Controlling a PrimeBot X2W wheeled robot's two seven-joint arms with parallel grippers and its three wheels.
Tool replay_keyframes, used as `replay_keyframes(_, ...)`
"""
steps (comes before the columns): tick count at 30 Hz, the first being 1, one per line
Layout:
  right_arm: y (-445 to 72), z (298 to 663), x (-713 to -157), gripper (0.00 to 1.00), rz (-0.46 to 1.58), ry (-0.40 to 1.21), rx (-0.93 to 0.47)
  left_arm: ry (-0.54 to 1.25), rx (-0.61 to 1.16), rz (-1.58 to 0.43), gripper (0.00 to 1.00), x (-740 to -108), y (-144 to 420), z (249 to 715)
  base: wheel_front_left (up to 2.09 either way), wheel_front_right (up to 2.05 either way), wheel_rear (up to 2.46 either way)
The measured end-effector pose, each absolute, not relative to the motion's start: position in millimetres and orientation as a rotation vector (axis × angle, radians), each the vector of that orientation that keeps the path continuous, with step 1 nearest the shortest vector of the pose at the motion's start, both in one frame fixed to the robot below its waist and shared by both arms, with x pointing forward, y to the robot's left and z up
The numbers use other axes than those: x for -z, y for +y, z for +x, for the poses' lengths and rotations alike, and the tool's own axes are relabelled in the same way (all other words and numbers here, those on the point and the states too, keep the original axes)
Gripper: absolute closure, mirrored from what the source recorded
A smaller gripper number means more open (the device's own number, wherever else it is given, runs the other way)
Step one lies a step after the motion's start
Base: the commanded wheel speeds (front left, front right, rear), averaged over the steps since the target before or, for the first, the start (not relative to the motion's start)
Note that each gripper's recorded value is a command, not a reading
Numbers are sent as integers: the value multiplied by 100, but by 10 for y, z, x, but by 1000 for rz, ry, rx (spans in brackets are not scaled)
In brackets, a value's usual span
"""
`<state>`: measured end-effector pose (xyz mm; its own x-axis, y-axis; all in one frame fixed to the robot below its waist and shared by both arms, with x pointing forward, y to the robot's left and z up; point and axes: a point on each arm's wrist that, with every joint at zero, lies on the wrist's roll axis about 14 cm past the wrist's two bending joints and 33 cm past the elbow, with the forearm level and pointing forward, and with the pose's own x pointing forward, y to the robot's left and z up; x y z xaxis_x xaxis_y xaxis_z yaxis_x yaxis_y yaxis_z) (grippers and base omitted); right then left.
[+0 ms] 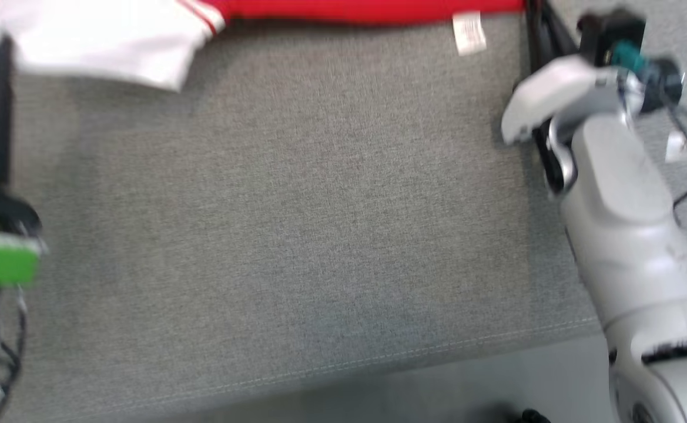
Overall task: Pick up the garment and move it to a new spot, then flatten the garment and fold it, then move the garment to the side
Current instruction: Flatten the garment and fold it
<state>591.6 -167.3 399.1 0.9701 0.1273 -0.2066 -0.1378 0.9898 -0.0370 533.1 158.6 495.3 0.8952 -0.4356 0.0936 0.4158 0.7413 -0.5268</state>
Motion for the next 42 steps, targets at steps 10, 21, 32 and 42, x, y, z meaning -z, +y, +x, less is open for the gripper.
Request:
replay_keyframes(10,-1910,5165,-4355,100,-23,151,-88,91,386,-583,100,-4922,1560,4376,0,0,0)
replay_keyframes(21,-2428,4323,-4540,100,-47,182,10,201,288,-621,100,-4778,1513,3692,0,0,0)
replay_keyframes(32,-2498,3874,-4568,100,-2,220,49,203,258,-602,100,-4891,1493,3425,0,0,0)
replay_keyframes(42,-2403,4035,-4464,100,3,301,53,168,266,-535,100,-4955,1380,3805,0,0,0)
